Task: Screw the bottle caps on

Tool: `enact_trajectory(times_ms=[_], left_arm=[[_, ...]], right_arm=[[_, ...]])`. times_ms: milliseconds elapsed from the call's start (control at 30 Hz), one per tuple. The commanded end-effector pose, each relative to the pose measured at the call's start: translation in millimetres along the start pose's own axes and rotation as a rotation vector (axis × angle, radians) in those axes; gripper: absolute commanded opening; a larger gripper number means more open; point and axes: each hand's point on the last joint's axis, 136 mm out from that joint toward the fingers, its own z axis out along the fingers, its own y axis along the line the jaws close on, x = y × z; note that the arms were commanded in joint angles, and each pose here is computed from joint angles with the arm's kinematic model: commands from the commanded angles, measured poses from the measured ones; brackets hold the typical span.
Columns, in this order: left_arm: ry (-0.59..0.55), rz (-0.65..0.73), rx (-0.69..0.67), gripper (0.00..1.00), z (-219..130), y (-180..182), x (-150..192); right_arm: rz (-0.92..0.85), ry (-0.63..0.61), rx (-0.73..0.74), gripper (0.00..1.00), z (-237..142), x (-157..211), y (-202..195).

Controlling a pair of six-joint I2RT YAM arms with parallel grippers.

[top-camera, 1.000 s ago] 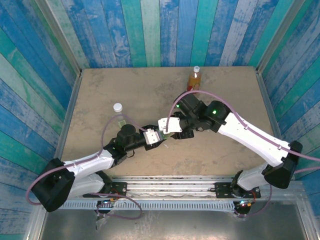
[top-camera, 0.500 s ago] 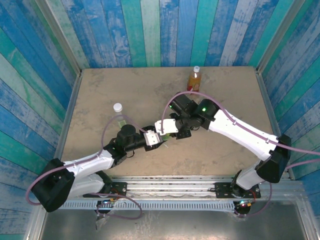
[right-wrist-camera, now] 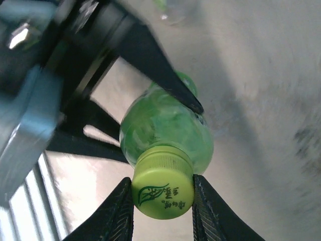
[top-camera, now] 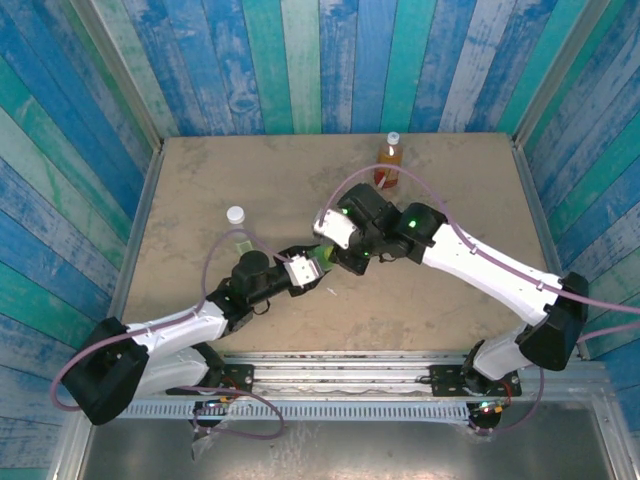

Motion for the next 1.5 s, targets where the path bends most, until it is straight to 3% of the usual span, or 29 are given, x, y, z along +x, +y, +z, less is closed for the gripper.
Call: enact_trajectory(times_ms=[0, 100, 167, 300, 467, 633, 800, 1067, 1333, 1467], left_arm=[[-0.071, 0.042, -0.073, 0.59, 6.8, 17.8, -30.7], [-0.095, 0.049, -0.07, 0.59, 6.9, 18.1, -36.0], [-0.074, 0.047, -0.043, 0.59, 9.9, 15.6, -35.0], [-0.048, 0.04, -0.019, 0.6, 10.2, 12.7, -32.0], [-0.026, 0.078, 0.001, 0.61, 8.7, 7.2, -25.3], [-0.012, 0.137, 0.018, 0.61, 7.4, 6.3, -26.5], [0.005, 0.158, 0.05, 0.61, 9.4, 5.8, -30.5], [-0.015, 0.161, 0.058, 0.61, 10.1, 5.3, -35.1], [-0.035, 0.154, 0.071, 0.61, 9.5, 3.5, -39.5], [-0.034, 0.151, 0.073, 0.61, 9.2, 3.0, -39.6]], right_arm=[[0.627, -0.116, -0.099, 0.16, 5.0, -29.8, 10.5], [0.629, -0.117, -0.063, 0.25, 0.7, -28.2, 6.4], [0.546, -0.133, -0.028, 0.37, -6.9, -25.5, 1.1], [0.18, -0.174, 0.002, 0.62, -36.0, -20.2, 3.3], [-0.328, -0.196, 0.093, 0.68, -68.7, -3.5, 1.1], [-0.769, -0.157, 0.035, 0.69, -82.6, 9.7, 20.8], [-0.986, -0.056, 0.119, 0.66, -71.5, 7.0, 8.5], [-1.066, 0.015, 0.157, 0.51, -47.2, 0.8, -2.4], [-1.077, 0.053, 0.166, 0.46, -31.2, 2.2, -7.3], [-1.071, 0.058, 0.17, 0.37, -27.8, 1.5, -8.8]])
